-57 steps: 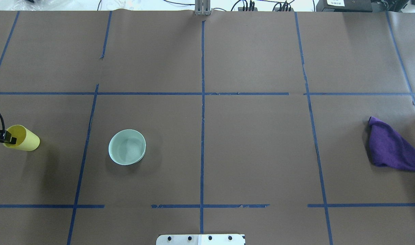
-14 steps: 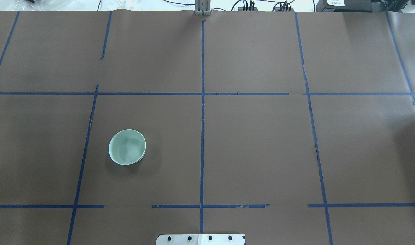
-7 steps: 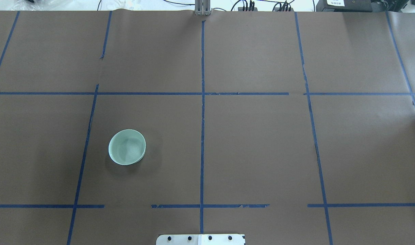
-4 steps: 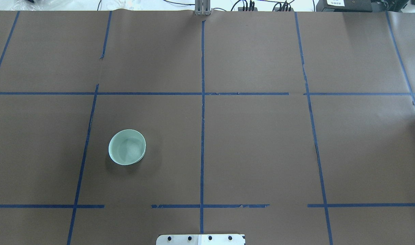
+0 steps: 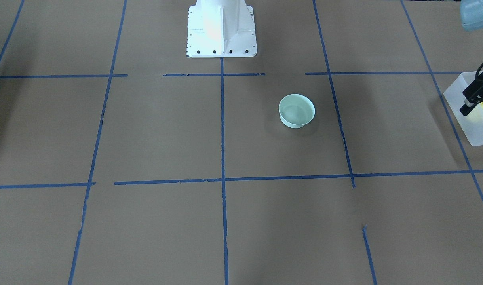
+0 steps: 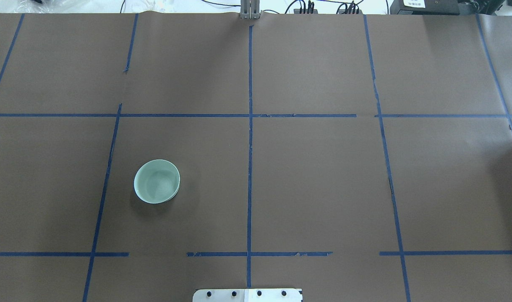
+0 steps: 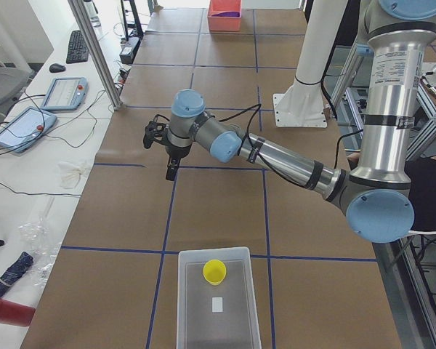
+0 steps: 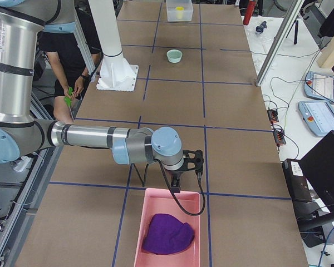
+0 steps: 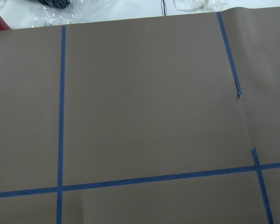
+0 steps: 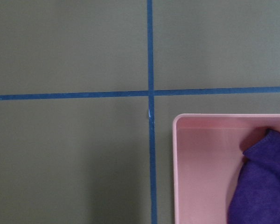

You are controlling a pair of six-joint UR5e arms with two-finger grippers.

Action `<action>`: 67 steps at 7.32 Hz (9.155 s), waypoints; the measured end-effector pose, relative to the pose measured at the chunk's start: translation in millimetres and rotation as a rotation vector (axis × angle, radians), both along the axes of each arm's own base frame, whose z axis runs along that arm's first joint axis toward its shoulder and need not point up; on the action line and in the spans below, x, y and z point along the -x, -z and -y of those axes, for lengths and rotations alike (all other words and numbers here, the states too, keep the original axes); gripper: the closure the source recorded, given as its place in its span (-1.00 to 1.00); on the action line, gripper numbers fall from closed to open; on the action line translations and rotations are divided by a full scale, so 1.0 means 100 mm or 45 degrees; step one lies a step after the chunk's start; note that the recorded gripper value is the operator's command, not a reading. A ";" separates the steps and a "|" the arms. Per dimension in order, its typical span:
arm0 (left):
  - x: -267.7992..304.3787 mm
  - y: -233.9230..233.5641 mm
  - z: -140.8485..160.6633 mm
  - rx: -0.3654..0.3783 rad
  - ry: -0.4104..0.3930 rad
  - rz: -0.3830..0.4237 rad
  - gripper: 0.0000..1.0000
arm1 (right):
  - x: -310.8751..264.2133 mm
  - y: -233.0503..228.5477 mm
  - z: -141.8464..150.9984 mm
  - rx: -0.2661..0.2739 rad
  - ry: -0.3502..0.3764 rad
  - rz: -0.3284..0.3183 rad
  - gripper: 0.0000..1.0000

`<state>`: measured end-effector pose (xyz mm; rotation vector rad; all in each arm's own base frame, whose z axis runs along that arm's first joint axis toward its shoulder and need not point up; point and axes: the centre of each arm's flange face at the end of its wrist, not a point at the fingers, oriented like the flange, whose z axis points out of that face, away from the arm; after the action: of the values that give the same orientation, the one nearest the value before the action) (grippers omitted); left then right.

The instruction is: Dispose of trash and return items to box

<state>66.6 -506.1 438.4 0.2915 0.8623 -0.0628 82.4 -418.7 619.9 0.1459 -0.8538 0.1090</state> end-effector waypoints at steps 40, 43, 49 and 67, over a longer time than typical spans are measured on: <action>2.19 -2.51 -0.62 0.120 -0.267 0.749 1.00 | 0.25 -0.31 0.40 0.056 0.083 0.004 -1.00; 2.18 -3.25 -0.94 0.159 -0.254 0.746 1.00 | 0.25 -0.28 0.41 0.048 0.084 0.004 -1.00; 2.06 -3.33 -0.91 0.149 -0.223 0.604 -1.00 | 0.25 -0.30 0.40 0.057 0.084 0.003 -1.00; 1.35 -1.92 -0.45 0.146 -0.208 0.193 -1.00 | 0.24 -0.48 0.26 0.109 0.082 0.005 -1.00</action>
<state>-68.0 -460.9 630.5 0.1162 0.7262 0.0609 58.8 -444.4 668.2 0.0377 -0.8555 0.0854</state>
